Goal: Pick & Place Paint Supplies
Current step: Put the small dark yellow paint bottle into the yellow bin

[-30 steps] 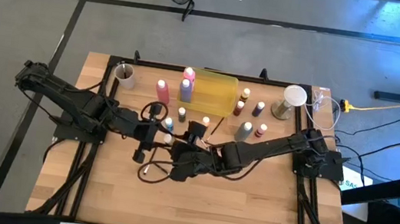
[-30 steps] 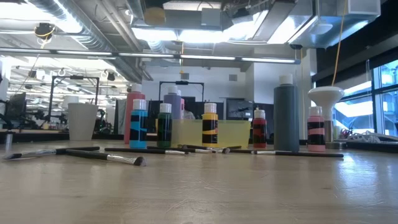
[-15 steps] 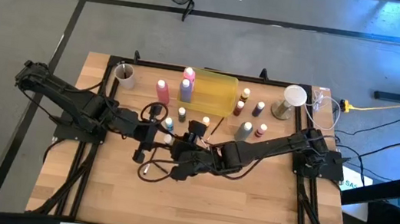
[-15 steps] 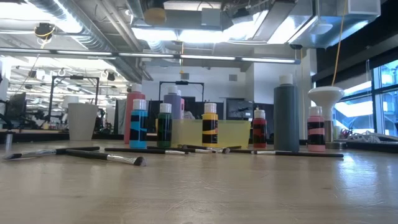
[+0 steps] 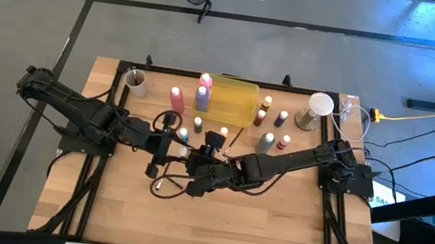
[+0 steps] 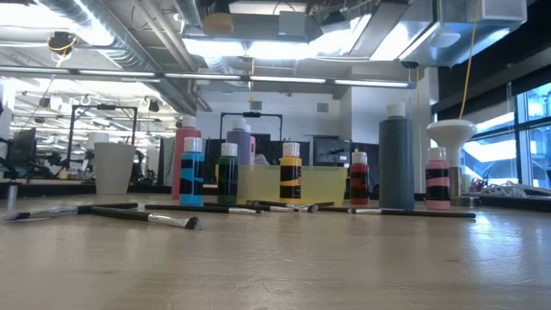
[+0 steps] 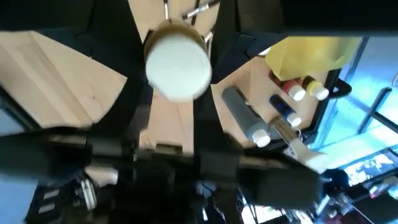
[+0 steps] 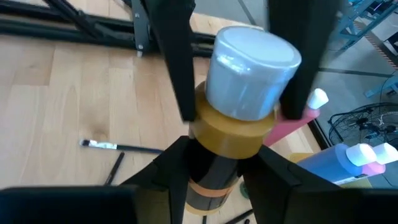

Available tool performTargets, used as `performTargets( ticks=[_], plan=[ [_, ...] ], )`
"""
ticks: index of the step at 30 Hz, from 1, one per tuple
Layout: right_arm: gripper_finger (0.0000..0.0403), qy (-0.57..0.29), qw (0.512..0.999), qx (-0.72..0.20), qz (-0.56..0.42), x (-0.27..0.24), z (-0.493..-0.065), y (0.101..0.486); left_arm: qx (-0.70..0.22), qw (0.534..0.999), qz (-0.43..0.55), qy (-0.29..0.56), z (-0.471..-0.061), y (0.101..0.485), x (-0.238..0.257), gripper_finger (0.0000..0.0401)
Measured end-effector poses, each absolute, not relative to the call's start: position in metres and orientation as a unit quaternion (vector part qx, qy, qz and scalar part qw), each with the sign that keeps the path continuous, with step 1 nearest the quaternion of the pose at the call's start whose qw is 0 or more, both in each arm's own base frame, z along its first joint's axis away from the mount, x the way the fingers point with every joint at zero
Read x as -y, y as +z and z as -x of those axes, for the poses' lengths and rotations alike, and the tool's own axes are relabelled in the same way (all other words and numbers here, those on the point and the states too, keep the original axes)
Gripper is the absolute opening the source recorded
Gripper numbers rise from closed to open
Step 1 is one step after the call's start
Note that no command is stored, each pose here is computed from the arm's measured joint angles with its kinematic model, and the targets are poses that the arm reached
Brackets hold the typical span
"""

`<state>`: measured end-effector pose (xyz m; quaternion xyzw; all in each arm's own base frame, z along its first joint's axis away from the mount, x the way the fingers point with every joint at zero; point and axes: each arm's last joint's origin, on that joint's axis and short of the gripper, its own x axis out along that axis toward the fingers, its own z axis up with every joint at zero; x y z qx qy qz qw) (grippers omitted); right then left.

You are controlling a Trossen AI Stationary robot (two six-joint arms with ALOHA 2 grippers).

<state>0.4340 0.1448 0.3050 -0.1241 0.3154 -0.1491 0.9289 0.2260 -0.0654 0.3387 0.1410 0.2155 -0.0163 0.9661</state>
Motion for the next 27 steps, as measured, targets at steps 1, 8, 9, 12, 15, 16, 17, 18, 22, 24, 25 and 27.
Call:
performTargets(
  ticks=[1, 8, 9, 12, 15, 16, 17, 18, 22, 24, 25, 27],
  plan=[
    [0.0131, -0.147, 0.928, -0.318, 0.124, -0.145, -0.434, 0.304, -0.211, 0.967, -0.139, -0.015, -0.226, 0.340, 0.065, 0.0182],
    [0.0130, -0.148, 0.929, -0.316, 0.122, -0.145, -0.434, 0.304, -0.192, 0.969, -0.154, -0.016, -0.222, 0.346, 0.064, 0.0204],
    [0.0130, -0.150, 0.929, -0.315, 0.122, -0.145, -0.434, 0.304, -0.188, 0.969, -0.159, -0.014, -0.220, 0.348, 0.063, 0.0205],
    [0.0130, -0.150, 0.927, -0.319, 0.126, -0.146, -0.433, 0.303, -0.171, 0.971, -0.166, 0.013, -0.211, 0.356, 0.058, 0.0206],
    [0.0130, -0.145, 0.927, -0.320, 0.128, -0.151, -0.432, 0.303, -0.153, 0.973, -0.167, 0.041, -0.198, 0.366, 0.052, 0.0204],
    [0.0130, -0.145, 0.927, -0.320, 0.130, -0.152, -0.431, 0.303, -0.153, 0.973, -0.167, 0.047, -0.193, 0.368, 0.050, 0.0203],
    [0.0130, -0.151, 0.927, -0.318, 0.133, -0.153, -0.431, 0.303, -0.152, 0.973, -0.168, 0.052, -0.187, 0.369, 0.049, 0.0203],
    [0.0130, -0.159, 0.925, -0.316, 0.137, -0.153, -0.430, 0.303, -0.152, 0.972, -0.168, 0.061, -0.181, 0.371, 0.046, 0.0203],
    [0.0130, -0.185, 0.921, -0.306, 0.154, -0.159, -0.427, 0.304, -0.170, 0.970, -0.151, 0.082, -0.158, 0.373, 0.037, 0.0205],
    [0.0130, -0.189, 0.920, -0.303, 0.161, -0.163, -0.425, 0.304, -0.180, 0.971, -0.135, 0.080, -0.149, 0.372, 0.035, 0.0205],
    [0.0130, -0.190, 0.920, -0.301, 0.164, -0.165, -0.424, 0.305, -0.185, 0.971, -0.128, 0.081, -0.146, 0.371, 0.034, 0.0205],
    [0.0130, -0.197, 0.919, -0.295, 0.170, -0.168, -0.423, 0.306, -0.195, 0.970, -0.117, 0.083, -0.140, 0.370, 0.032, 0.0203]
  ],
)
